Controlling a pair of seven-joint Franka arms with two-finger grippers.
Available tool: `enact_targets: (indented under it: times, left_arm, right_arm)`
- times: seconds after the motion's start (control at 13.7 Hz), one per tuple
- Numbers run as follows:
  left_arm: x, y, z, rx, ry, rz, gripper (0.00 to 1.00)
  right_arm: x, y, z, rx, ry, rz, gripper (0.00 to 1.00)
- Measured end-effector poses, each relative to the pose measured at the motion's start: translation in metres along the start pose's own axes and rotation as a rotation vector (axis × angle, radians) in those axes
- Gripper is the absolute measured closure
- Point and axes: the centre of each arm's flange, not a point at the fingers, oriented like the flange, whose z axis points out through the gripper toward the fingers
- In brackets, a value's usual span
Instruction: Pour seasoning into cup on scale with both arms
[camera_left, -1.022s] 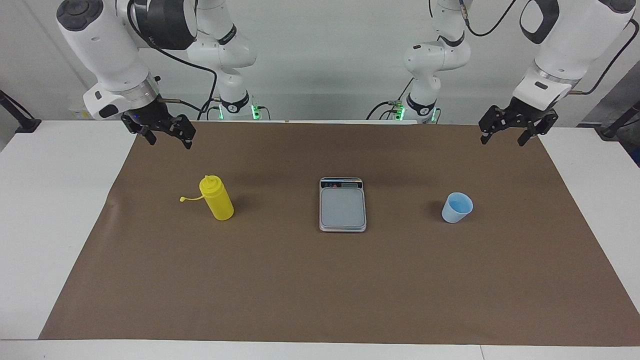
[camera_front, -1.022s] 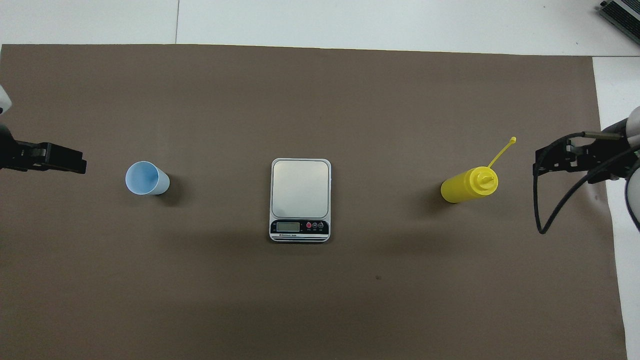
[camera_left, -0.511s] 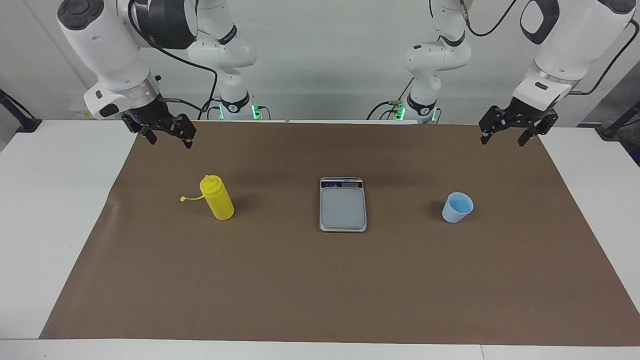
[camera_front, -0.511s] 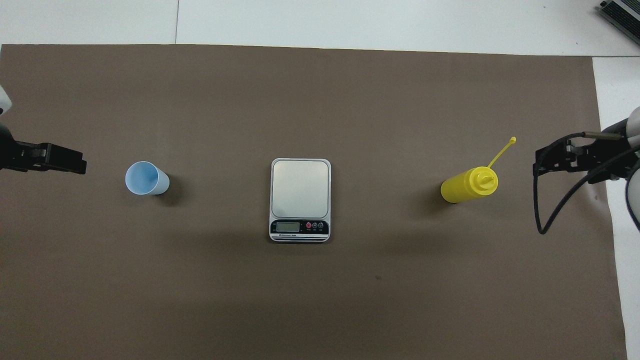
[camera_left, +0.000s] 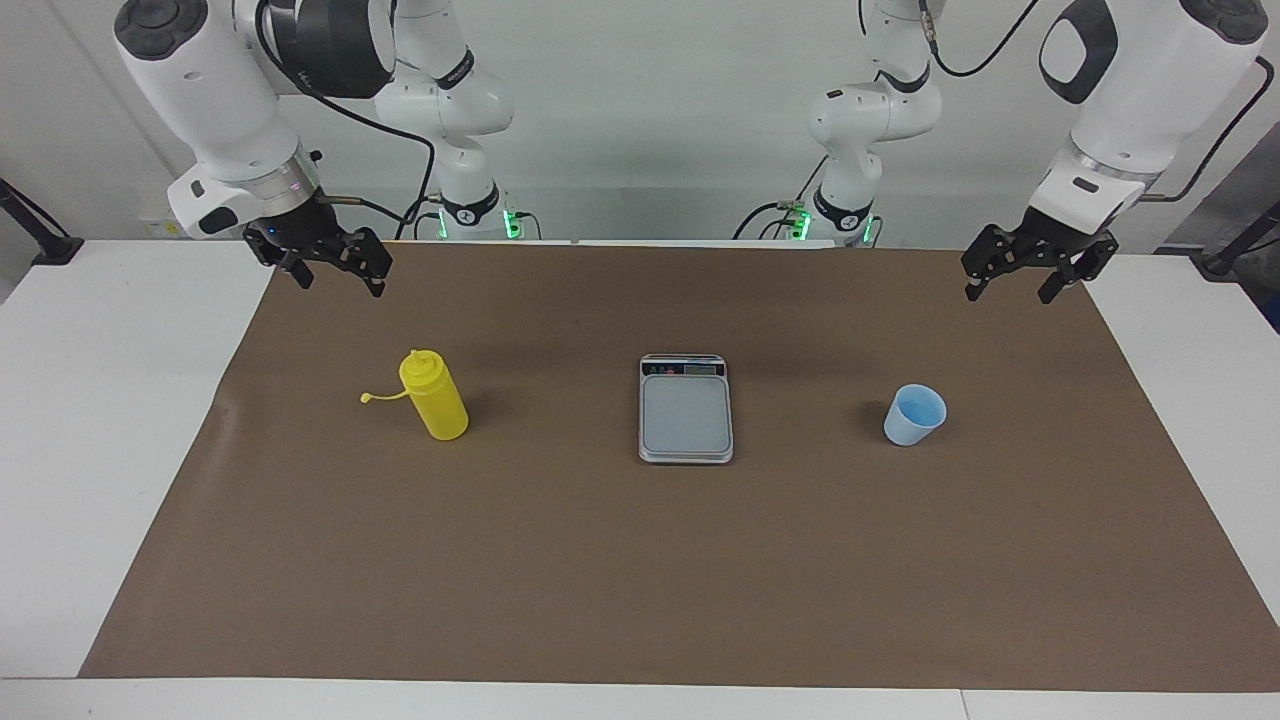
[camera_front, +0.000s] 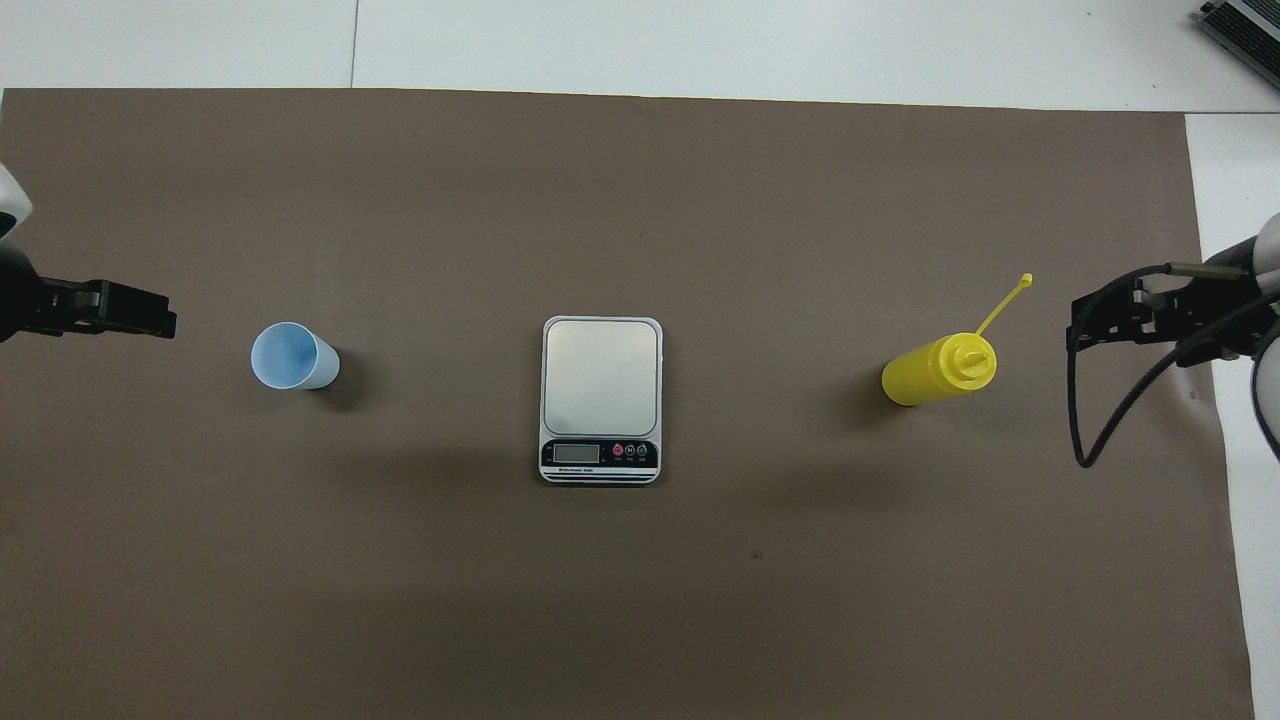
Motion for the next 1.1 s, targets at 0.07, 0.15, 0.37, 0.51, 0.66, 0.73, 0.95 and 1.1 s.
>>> enact_targets:
  times: [0.07,0.15,0.37,0.51,0.66,0.73,0.95,1.1]
  left_arm:
    - [0.001,-0.006,0.015,0.001,0.007,-0.01,0.0]
    - [0.002,-0.009,0.032,0.002,0.016,-0.017,0.0]
    - [0.003,-0.018,0.078,0.001,0.026,-0.032,0.0]
    - [0.006,-0.022,0.107,-0.002,0.033,-0.038,0.0]
    - [0.011,-0.026,0.135,-0.007,0.037,-0.048,0.0]
    - [0.012,-0.027,0.147,-0.012,0.042,-0.063,0.0]
    - [0.006,-0.029,0.186,-0.016,0.079,-0.159,0.0]
    - [-0.001,-0.028,0.204,-0.02,0.079,-0.224,0.0]
  right_arm:
    - [0.0,0.0,0.0,0.0,0.0,0.0,0.0]
    - [0.0,0.0,0.0,0.0,0.0,0.0,0.0]
    - [0.0,0.0,0.0,0.0,0.0,0.0,0.0]
    - [0.0,0.0,0.0,0.0,0.0,0.0,0.0]
    - [0.0,0.0,0.0,0.0,0.0,0.0,0.0]
    - [0.0,0.0,0.0,0.0,0.0,0.0,0.0]
    - [0.0,0.0,0.0,0.0,0.0,0.0,0.0]
    - [0.0,0.0,0.0,0.0,0.0,0.0,0.0]
